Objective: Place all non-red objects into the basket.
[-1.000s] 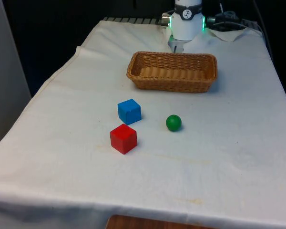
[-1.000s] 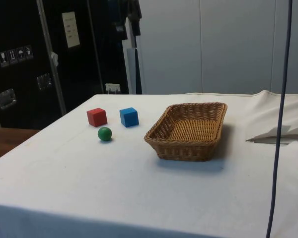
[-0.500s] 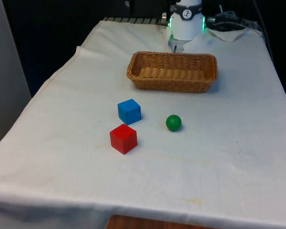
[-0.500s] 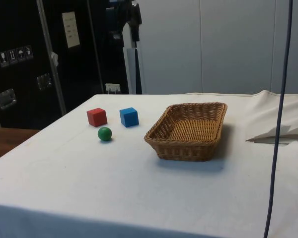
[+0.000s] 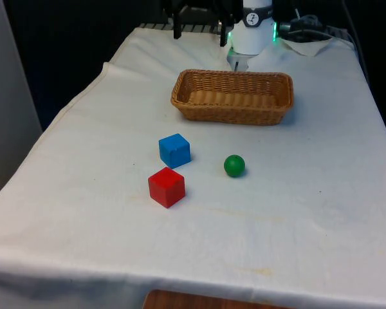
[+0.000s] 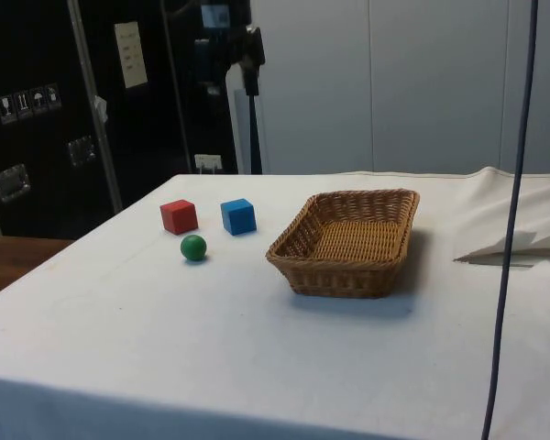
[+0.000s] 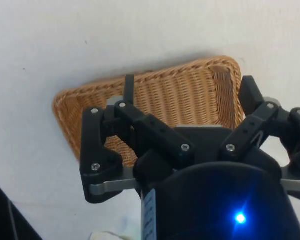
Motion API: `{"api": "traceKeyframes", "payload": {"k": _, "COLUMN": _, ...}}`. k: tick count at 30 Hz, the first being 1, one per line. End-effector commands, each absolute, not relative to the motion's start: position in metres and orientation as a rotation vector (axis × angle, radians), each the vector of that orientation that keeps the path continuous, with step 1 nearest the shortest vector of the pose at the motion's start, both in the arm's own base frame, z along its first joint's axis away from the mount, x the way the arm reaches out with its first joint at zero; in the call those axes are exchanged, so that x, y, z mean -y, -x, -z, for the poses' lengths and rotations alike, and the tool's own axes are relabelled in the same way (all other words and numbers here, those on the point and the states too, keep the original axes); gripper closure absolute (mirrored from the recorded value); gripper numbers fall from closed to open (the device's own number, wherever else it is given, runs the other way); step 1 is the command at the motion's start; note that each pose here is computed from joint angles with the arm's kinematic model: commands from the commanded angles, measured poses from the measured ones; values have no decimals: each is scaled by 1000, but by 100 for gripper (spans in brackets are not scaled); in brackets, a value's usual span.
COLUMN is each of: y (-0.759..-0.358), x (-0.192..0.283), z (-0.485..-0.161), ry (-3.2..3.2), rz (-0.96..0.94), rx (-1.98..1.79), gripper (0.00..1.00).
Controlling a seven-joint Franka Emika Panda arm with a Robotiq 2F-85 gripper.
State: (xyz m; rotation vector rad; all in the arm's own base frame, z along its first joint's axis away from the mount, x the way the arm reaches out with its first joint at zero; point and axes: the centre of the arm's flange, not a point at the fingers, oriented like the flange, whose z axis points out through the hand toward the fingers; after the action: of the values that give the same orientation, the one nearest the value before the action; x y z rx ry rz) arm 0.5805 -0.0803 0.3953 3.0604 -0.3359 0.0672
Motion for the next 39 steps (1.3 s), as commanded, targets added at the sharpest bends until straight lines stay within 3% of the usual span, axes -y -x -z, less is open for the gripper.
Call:
{"api": "traceKeyframes", "payload": {"k": 1, "y": -581, "x": 81, "z": -392, "ry": -3051, "rz": -83, "rx": 355, "gripper": 0}}
{"api": "traceKeyframes", "payload": {"k": 39, "y": -595, "x": 80, "z": -289, "ry": -2967, "rz": -157, "rx": 706, "gripper": 0}}
